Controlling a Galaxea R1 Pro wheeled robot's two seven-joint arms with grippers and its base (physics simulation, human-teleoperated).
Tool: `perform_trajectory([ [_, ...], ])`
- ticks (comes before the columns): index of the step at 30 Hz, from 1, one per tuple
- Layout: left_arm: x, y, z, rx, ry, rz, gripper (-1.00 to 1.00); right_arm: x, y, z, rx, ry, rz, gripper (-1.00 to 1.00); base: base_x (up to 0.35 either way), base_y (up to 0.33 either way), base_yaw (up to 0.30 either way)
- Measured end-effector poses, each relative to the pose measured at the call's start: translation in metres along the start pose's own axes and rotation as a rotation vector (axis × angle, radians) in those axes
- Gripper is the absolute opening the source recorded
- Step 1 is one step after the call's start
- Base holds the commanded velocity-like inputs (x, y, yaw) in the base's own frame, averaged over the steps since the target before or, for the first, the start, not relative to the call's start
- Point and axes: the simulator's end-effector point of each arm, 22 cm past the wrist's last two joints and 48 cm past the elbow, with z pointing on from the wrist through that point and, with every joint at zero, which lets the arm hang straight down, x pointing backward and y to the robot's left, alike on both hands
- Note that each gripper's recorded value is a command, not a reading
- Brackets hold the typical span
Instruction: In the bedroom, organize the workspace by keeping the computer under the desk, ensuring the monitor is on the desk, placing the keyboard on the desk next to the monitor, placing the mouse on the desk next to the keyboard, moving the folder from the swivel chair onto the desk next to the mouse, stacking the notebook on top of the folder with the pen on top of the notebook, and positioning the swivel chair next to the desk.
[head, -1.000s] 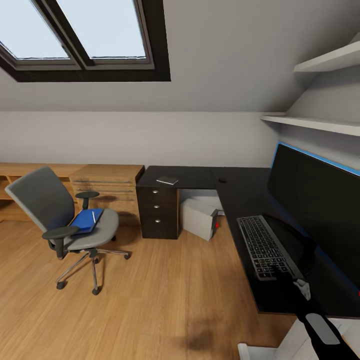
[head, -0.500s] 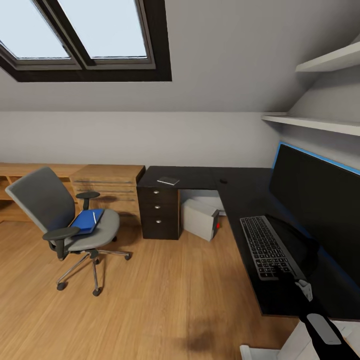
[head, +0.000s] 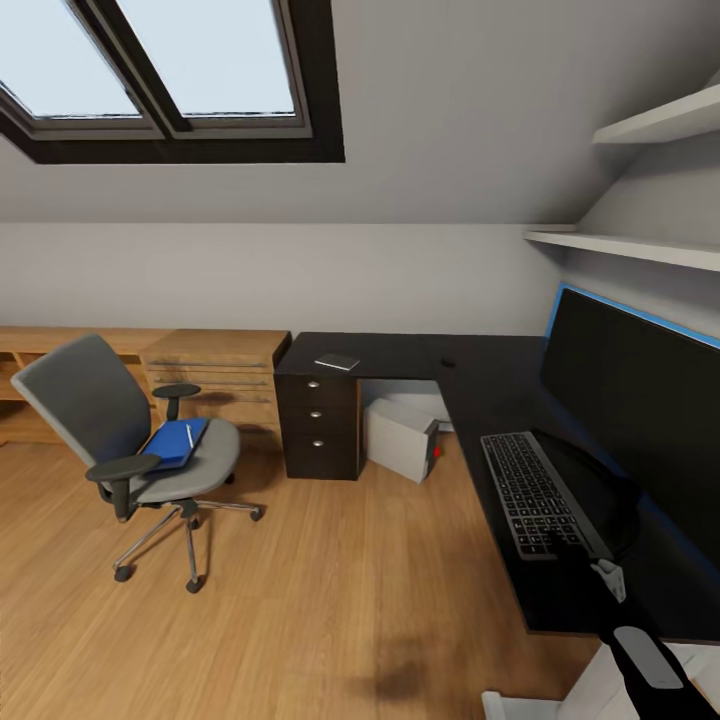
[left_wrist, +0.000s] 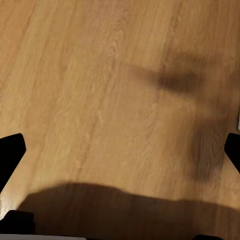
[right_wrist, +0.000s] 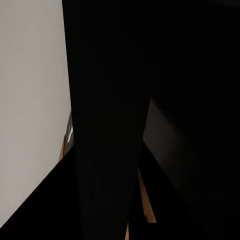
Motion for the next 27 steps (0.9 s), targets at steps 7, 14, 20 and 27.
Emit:
perform_trajectory([
  [7, 0.0000, 0.0001, 0.0000, 0.000, 0.000, 0.000, 1.00, -0.0047, 0.0027, 0.0021, 0.012, -0.008, -0.008, -1.00, 0.000, 0.069, 0.000],
  [14, 0.0000, 0.0001, 0.0000, 0.000, 0.000, 0.000, 1.00, -0.0043, 0.0029, 0.0022, 0.011, -0.007, -0.009, -1.00, 0.000, 0.004, 0.000],
  [20, 0.0000, 0.0001, 0.0001, 0.000, 0.000, -0.001, 1.00, -0.0025, 0.0033, 0.0025, 0.010, -0.001, -0.014, -1.00, -0.045, 0.039, 0.000],
  [27, 0.0000, 0.0000, 0.0000, 0.000, 0.000, 0.000, 1.00, -0.0015, 0.0032, 0.0022, 0.007, 0.001, -0.013, -1.00, -0.020, 0.015, 0.000],
])
